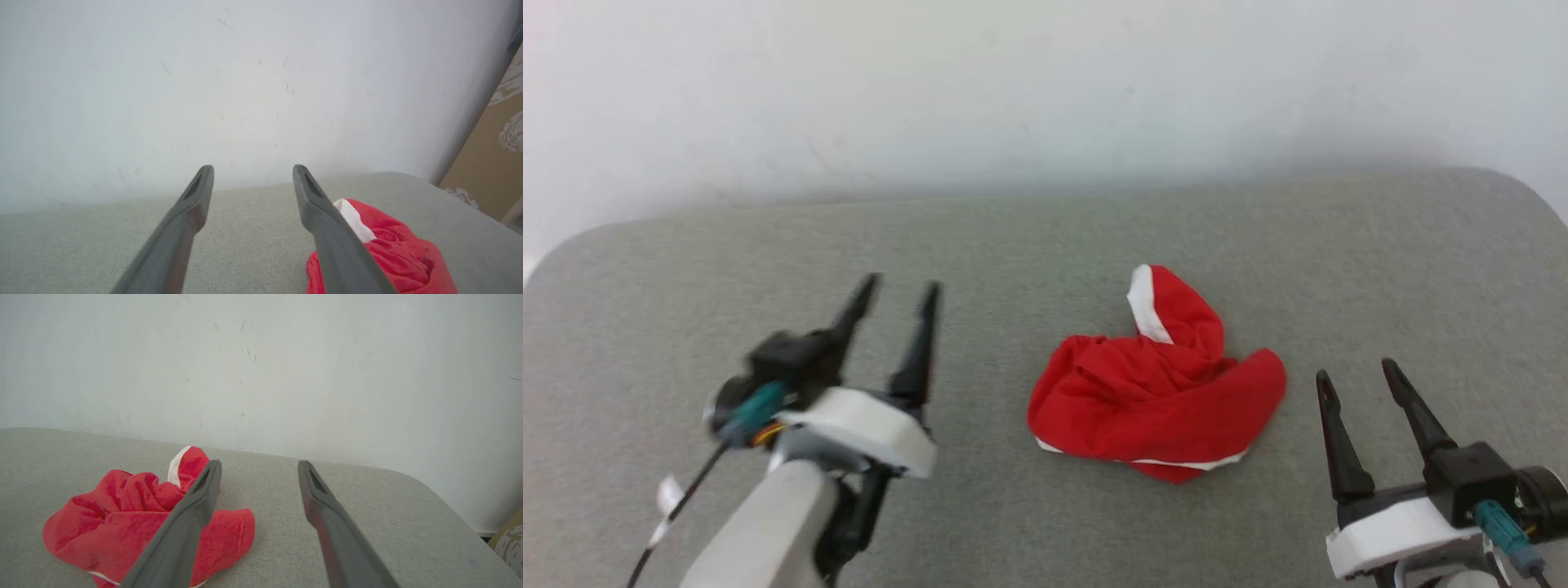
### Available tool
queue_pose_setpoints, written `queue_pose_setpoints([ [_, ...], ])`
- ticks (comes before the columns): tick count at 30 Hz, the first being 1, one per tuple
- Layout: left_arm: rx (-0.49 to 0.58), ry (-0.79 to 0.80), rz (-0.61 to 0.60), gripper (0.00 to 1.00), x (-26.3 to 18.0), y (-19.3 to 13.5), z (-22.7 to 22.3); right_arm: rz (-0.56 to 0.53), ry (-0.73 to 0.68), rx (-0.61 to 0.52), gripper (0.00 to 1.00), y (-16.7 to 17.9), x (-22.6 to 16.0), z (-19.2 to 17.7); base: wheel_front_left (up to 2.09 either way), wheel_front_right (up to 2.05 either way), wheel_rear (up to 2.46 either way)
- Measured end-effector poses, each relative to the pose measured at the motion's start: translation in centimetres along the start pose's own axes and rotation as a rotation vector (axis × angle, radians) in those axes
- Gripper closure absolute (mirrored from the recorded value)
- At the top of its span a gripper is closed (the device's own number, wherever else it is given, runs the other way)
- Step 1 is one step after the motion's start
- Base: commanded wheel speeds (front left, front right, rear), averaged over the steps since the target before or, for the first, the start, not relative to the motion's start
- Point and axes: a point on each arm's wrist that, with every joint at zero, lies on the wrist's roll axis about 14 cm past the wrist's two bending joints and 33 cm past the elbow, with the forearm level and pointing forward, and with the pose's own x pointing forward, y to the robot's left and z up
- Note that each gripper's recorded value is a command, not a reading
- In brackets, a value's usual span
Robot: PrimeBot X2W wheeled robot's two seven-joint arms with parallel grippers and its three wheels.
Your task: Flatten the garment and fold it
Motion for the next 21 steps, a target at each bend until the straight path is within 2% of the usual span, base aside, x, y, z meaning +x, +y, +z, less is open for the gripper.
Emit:
queue_pose_setpoints([
  [4,-0.001,-0.100,0.169,0.00,-3.3,3.4,2.8,0.024,-0.006,0.007,0.00,0.8,-0.2,0.2,0.00,0.00,0.00],
  [8,0.007,-0.100,0.283,0.00,-7.2,4.6,1.9,0.047,-0.010,0.017,0.00,1.6,-0.4,0.3,0.00,0.00,0.00],
  [14,0.108,0.030,0.281,0.00,-11.1,3.4,-2.3,0.051,-0.008,0.045,0.00,1.9,-1.0,0.2,0.00,0.00,0.00],
  [21,0.097,0.054,0.252,0.00,-11.6,2.5,-3.3,0.072,-0.009,0.050,0.00,2.6,-1.2,0.3,0.00,0.00,0.00],
])
